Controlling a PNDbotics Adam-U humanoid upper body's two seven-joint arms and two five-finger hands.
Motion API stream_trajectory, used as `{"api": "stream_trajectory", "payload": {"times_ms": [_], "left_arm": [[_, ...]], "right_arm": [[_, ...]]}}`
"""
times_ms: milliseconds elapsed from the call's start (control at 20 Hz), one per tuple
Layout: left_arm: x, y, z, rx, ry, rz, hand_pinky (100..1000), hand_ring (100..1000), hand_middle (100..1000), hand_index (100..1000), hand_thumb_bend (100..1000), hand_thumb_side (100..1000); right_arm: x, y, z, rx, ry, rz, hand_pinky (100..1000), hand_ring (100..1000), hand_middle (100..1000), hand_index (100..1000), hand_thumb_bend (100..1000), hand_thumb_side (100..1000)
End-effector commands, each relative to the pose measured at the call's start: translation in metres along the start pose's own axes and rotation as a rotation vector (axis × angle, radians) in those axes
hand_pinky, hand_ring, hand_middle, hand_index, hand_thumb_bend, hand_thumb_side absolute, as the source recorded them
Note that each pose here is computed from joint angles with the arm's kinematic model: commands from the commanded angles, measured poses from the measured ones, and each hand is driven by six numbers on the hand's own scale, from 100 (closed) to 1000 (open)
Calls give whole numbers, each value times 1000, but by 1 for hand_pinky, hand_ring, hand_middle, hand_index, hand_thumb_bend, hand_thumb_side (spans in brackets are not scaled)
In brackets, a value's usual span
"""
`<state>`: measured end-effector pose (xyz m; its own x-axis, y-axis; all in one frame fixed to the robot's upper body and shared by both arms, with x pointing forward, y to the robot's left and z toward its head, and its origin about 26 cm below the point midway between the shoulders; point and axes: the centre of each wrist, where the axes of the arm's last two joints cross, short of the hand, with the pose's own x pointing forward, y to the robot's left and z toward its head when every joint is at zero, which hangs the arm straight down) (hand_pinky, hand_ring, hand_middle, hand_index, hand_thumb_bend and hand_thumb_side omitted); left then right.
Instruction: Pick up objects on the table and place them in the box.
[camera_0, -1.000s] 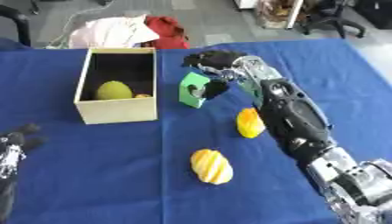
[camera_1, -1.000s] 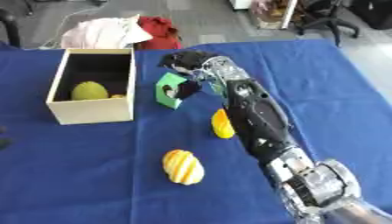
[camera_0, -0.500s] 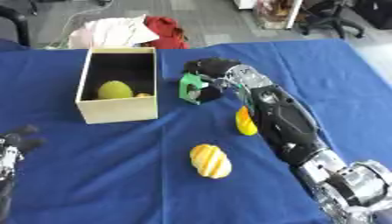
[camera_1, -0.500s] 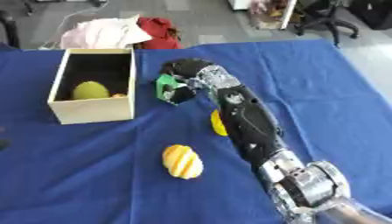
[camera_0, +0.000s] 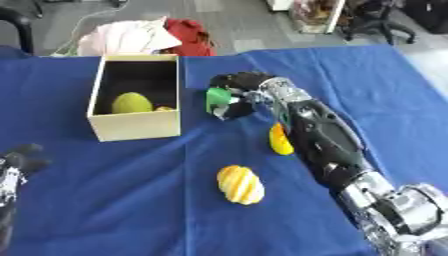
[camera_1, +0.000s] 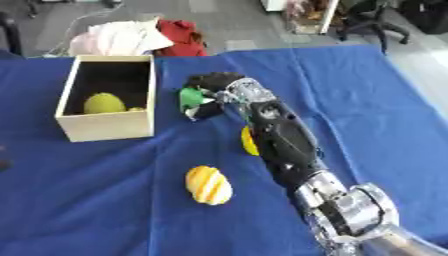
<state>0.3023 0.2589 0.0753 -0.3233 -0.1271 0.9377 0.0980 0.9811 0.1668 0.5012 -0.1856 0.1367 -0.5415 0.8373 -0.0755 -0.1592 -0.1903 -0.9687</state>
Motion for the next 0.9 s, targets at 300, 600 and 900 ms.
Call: {"api": "stream_trajectory", "payload": {"times_ms": [300, 600, 900], "left_arm": [[6, 1, -3, -5, -26, -4, 907, 729, 755, 801, 100, 720], [6, 1, -3, -8, -24, -7, 907, 730, 755, 801, 100, 721], [7, 1, -4, -17, -26, -9, 907, 730, 755, 801, 100, 720]], "right_arm": [[-10, -14, 8, -137, -15, -22, 424, 487, 823, 953, 100, 215], [-8, -60, 14, -314, -102, -33, 394, 459, 792, 945, 100, 199], [10, -106, 17, -424, -234, -45, 402, 458, 789, 948, 100, 199]]}}
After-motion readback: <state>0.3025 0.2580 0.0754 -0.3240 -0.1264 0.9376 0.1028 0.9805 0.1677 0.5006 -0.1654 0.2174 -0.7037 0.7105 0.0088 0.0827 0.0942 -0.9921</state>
